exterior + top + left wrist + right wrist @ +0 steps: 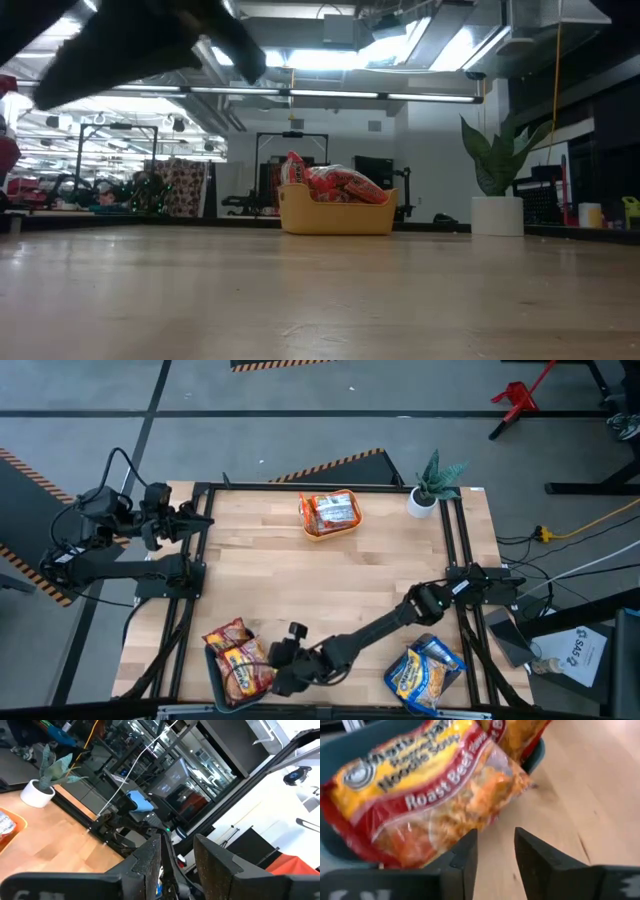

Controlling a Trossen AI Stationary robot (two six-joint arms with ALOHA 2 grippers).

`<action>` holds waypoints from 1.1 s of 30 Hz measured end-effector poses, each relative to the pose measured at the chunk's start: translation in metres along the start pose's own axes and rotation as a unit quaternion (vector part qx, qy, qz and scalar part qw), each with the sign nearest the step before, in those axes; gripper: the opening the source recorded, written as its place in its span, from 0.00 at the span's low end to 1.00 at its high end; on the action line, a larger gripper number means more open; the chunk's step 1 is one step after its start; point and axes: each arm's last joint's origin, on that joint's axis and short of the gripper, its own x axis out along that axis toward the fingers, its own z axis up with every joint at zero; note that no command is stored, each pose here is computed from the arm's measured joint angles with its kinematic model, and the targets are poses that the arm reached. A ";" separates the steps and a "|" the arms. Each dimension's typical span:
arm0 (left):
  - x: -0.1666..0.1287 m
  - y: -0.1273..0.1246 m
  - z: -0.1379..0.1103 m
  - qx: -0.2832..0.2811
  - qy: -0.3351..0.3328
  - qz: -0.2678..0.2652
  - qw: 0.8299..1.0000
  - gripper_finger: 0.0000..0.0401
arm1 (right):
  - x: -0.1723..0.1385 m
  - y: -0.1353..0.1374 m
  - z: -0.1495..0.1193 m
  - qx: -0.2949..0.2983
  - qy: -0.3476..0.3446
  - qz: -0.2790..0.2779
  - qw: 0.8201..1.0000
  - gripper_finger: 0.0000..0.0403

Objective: Sort Maruchan noodles
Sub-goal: Put the red noodle pack into the blue bin

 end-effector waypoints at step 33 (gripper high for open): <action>-0.001 0.010 -0.007 -0.051 0.017 0.068 0.996 0.28 | -0.014 0.015 0.007 -0.114 -0.014 0.073 0.991 0.15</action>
